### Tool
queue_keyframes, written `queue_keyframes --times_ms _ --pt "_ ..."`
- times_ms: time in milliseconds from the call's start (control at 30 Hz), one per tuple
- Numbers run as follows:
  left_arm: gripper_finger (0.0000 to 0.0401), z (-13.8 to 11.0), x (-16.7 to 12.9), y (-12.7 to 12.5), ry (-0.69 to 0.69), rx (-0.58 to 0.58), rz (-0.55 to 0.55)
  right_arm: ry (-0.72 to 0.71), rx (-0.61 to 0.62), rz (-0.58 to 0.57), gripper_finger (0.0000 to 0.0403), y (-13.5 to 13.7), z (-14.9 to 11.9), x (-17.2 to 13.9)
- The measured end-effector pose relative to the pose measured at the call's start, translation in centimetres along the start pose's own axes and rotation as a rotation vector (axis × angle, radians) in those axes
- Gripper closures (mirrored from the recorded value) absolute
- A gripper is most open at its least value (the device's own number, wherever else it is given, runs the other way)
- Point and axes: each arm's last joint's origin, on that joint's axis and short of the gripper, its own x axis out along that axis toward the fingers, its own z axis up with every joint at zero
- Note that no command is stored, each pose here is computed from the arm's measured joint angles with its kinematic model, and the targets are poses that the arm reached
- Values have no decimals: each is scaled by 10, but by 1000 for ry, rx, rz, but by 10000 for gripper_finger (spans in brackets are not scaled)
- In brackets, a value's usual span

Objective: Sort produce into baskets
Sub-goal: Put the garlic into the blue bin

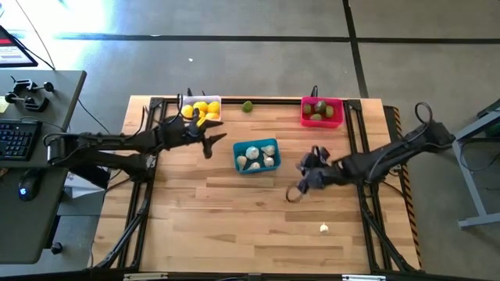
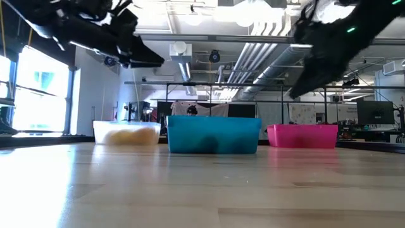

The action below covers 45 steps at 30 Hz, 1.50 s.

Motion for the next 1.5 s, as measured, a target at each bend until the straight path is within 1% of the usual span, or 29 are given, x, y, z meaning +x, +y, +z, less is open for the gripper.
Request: queue_keyframes --times_ms 200,333,433,500,600,767,833,900,1067,1267,1367,1500 --pt "209 -7 -12 -11 -17 -4 -52 148 39 36 402 18 -20 -36" --pt "209 -11 -16 -16 -6 3 -76 254 72 121 400 28 -31 -53" --pt "209 -11 -16 -19 -7 6 -88 346 108 184 383 37 -40 -61" --pt "209 -11 -16 -20 -8 8 -94 413 115 215 359 45 -47 -66" --pt "209 -11 -16 -21 -8 8 -97 488 99 243 307 58 -57 -73" --pt "209 -11 -16 -21 -8 8 -96 538 -14 241 215 83 -75 -79" --pt "209 -11 -16 -21 -7 9 -96 554 -73 239 192 92 -82 -82" --pt "209 -11 -16 -20 -7 9 -93 572 -115 229 181 100 -89 -83" --pt "209 -11 -16 -20 -7 9 -92 655 -198 146 177 110 -105 -74" --pt "209 -11 -16 -20 -3 35 -87 727 -271 114 185 116 -118 -57" --pt "212 -13 -16 -19 20 36 -67 730 -267 129 212 118 -118 -53" --pt "231 -16 -18 -17 51 40 -64 726 -250 138 284 118 -114 -52"
